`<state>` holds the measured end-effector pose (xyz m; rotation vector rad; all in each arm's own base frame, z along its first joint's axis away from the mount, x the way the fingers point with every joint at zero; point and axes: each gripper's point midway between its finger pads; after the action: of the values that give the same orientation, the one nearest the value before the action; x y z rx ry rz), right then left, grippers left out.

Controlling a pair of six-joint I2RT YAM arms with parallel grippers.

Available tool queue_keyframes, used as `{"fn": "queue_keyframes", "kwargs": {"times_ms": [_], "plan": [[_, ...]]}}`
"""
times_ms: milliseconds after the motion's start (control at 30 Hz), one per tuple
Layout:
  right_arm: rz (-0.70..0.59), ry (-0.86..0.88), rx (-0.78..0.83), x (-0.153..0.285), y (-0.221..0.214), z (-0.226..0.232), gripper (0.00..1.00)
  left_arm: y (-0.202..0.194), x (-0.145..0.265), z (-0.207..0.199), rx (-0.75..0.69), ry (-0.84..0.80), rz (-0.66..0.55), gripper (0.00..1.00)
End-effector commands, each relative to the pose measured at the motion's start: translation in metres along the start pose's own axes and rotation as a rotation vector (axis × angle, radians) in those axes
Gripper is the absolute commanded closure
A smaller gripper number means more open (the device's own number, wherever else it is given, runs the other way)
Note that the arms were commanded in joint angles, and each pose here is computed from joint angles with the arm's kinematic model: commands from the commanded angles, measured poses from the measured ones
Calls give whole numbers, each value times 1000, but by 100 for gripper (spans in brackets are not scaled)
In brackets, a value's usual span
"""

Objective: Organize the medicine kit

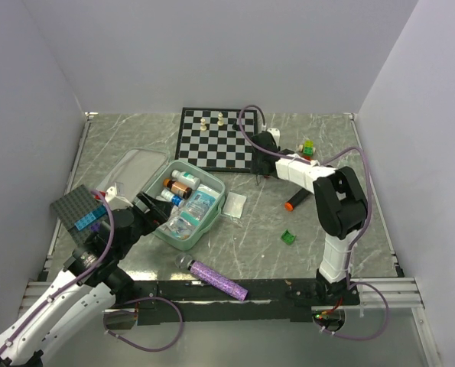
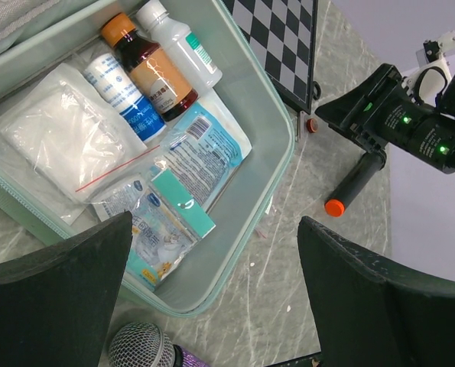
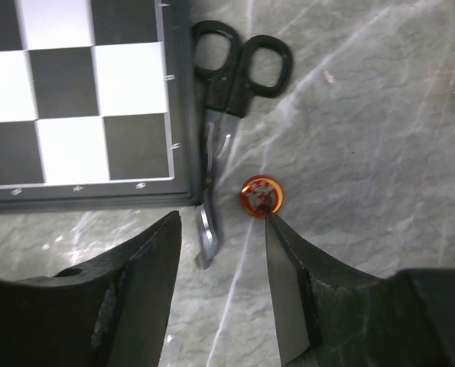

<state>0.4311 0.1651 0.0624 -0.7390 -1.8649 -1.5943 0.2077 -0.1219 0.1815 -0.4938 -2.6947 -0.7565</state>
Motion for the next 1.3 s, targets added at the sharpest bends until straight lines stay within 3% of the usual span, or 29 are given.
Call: {"fn": "queue_keyframes", "kwargs": {"times_ms": [0,933,1267], "plan": [[32,-60,-10,-10,-1,-17,46,3,0,-6,-9,-18,-11,7],[123,-30,-41,-41,-30,-22,56,-2,-9,-7,-8,-3,6,7],[93,-17,-60,-26,-23,-24,79,-2,-8,-8,-2,-7,6,7]]}}
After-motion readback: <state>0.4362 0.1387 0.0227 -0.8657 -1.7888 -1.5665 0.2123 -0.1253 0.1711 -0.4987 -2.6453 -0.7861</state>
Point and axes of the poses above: each gripper's point midway between its finger pads, its own x axis back along the fingers, its own z axis along the line the jaws close on, y = z × x, and after that the axes turned 13 degrees about x, right-handed
